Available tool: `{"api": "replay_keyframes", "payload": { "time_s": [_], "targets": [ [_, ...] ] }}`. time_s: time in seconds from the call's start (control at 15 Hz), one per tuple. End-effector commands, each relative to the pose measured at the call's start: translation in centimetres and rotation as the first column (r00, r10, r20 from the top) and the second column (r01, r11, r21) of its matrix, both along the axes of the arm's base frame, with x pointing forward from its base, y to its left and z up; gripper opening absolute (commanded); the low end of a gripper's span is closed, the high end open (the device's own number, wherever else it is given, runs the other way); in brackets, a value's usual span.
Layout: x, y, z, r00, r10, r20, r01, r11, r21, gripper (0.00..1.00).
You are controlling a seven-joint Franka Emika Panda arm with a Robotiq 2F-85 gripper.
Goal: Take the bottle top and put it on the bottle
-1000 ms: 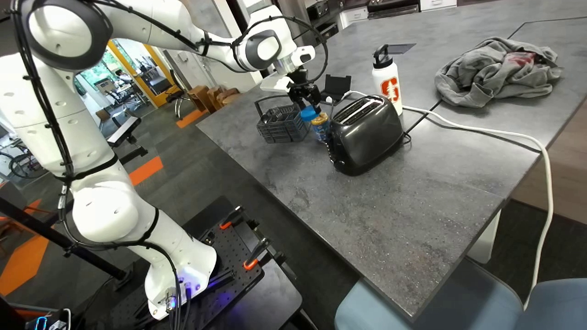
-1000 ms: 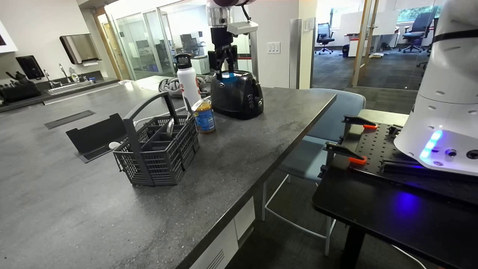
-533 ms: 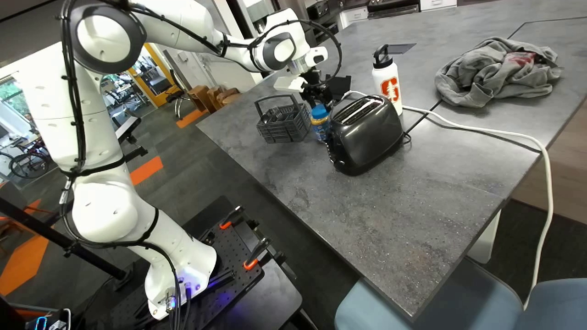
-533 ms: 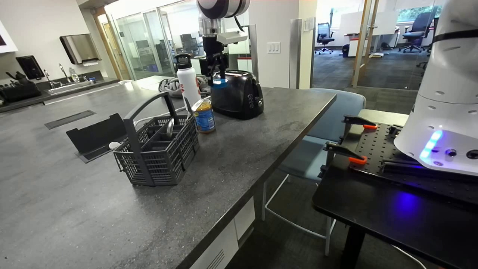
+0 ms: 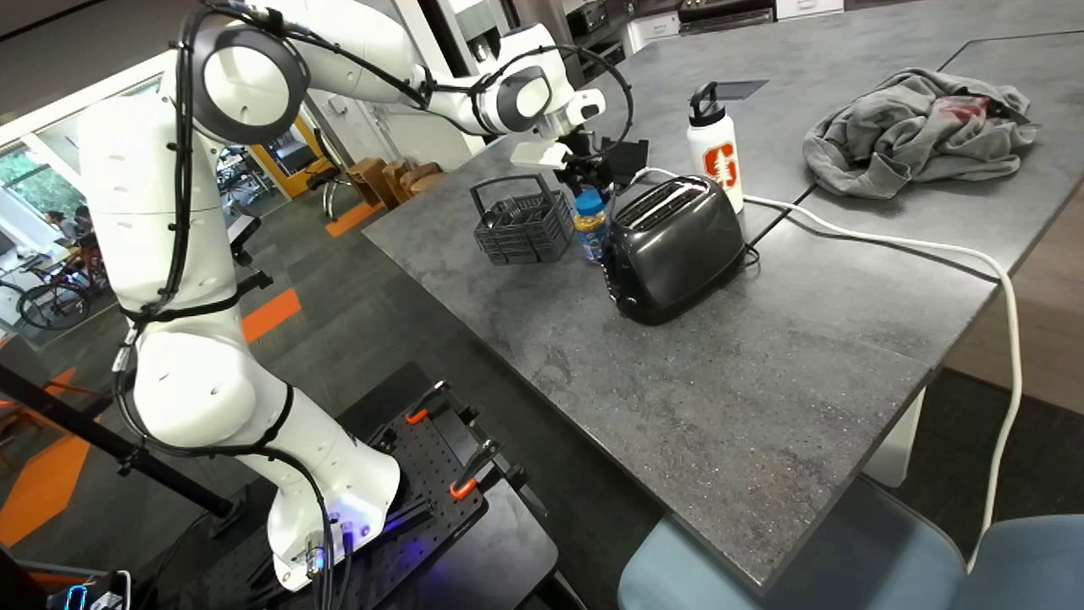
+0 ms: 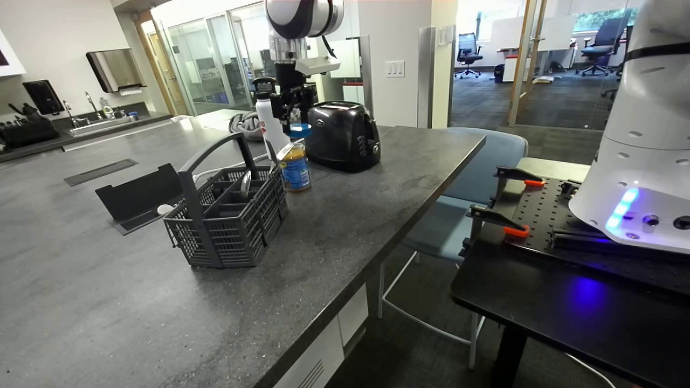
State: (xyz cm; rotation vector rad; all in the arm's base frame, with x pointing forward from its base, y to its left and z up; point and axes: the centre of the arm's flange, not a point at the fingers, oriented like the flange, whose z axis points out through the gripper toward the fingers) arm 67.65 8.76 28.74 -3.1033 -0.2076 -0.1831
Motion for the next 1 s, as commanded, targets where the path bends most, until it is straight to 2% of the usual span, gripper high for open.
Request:
{"api": "replay_keyframes", "payload": {
  "time_s": [0.0,0.4,0.93],
  "targets": [
    [1.4,1.8,-0.4,1.0,0.01,-0.003,-0.01,1.0,0.016,0.55],
    [1.5,3.8,-1.8,0.999,0.035,-0.016,-0.035,0.999,0.004,0.55],
    [1.4,4.2,-2.2,0.999,0.026,-0.026,-0.027,0.999,-0.024,0.55]
  ]
}}
